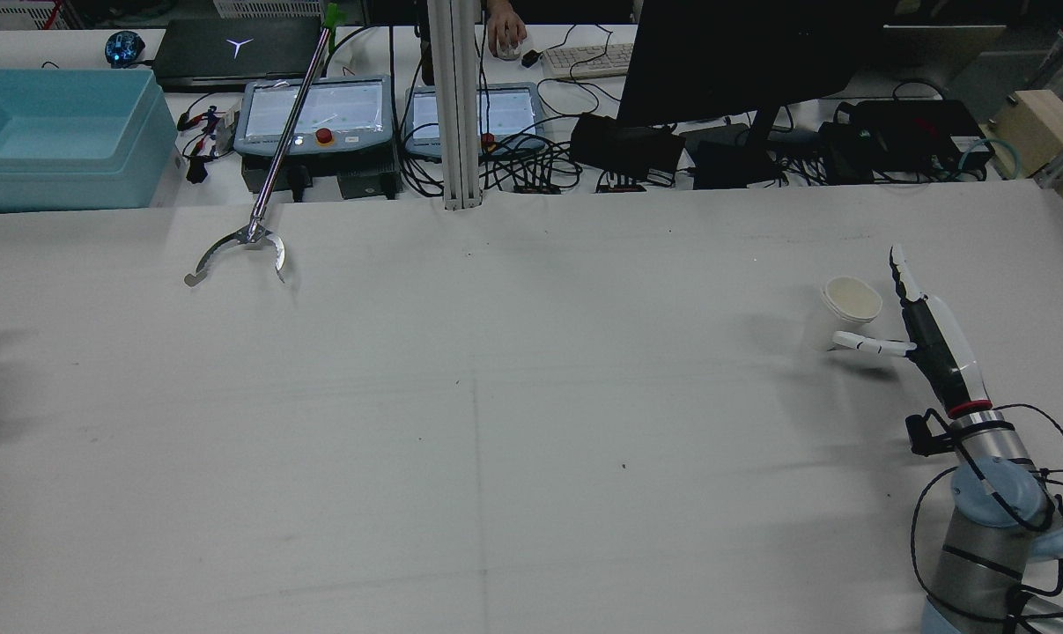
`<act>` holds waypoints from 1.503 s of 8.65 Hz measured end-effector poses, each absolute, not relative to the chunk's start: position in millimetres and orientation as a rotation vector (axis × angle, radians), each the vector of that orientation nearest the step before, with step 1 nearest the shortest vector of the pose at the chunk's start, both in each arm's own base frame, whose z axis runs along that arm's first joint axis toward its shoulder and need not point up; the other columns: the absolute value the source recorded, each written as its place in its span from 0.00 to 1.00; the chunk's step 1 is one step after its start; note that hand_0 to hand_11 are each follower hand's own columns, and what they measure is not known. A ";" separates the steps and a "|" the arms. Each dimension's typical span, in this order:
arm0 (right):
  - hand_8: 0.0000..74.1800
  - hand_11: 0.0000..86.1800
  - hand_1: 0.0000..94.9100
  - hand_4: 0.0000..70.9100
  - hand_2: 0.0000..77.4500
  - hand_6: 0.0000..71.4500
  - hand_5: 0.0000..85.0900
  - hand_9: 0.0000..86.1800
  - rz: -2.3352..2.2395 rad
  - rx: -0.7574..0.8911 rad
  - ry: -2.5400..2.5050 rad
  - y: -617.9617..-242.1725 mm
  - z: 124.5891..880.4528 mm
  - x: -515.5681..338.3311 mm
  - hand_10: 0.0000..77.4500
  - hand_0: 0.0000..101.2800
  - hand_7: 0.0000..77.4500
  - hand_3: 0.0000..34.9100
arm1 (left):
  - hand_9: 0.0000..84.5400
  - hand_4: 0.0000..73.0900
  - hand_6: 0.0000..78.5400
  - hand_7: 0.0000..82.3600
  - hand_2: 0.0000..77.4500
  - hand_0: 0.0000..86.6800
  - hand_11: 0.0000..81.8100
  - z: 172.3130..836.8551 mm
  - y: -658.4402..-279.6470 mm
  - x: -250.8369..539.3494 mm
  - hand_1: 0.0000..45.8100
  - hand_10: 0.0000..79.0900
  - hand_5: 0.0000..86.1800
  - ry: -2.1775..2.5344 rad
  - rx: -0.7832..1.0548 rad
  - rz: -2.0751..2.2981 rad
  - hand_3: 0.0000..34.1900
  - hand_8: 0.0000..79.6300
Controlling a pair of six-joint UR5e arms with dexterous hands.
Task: Pour water
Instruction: 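Reach the right hand toward the white paper cup, then close the right hand fingers around the white cup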
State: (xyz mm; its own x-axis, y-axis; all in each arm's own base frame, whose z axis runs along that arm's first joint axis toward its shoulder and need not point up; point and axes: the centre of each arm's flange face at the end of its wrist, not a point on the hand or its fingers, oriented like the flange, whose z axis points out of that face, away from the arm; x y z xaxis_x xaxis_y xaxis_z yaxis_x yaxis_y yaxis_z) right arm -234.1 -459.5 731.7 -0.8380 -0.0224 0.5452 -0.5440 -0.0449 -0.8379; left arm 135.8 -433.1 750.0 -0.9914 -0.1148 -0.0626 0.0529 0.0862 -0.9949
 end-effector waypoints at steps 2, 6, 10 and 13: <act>0.01 0.03 0.14 0.00 0.18 0.01 0.01 0.01 1.936 0.580 -1.870 -456.5 732.3 -240.2 0.01 0.45 0.01 0.00 | 0.14 0.63 0.14 0.25 0.31 0.56 0.09 750.6 -432.9 136.0 0.25 0.05 0.51 2.220 -0.064 -2.042 0.00 0.08; 0.01 0.03 0.16 0.01 0.19 0.01 0.01 0.01 1.924 0.563 -1.861 -452.4 733.3 -246.9 0.01 0.45 0.01 0.00 | 0.14 0.63 0.14 0.25 0.31 0.56 0.08 750.5 -432.8 136.1 0.24 0.05 0.51 2.219 -0.063 -2.043 0.00 0.08; 0.01 0.01 0.17 0.03 0.21 0.01 0.01 0.01 1.924 0.565 -1.857 -455.7 733.6 -248.9 0.01 0.46 0.01 0.00 | 0.14 0.63 0.14 0.25 0.32 0.56 0.09 751.2 -432.4 136.3 0.25 0.05 0.51 2.215 -0.061 -2.044 0.00 0.08; 0.01 0.01 0.17 0.03 0.23 0.01 0.01 0.01 1.952 0.553 -1.901 -472.6 724.4 -255.4 0.01 0.46 0.01 0.00 | 0.14 0.63 0.14 0.25 0.33 0.56 0.09 749.6 -432.8 136.3 0.25 0.05 0.51 2.217 -0.061 -2.044 0.00 0.08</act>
State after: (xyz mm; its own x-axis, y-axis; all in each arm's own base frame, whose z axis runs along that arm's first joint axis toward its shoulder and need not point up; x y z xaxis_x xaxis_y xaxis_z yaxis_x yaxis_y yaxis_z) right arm -255.4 -472.6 724.4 -0.8590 -0.0150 0.5117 -0.5111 -0.0305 -0.8590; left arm 136.3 -432.8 749.6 -0.9913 -0.1148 -0.0651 0.0555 0.0844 -0.9949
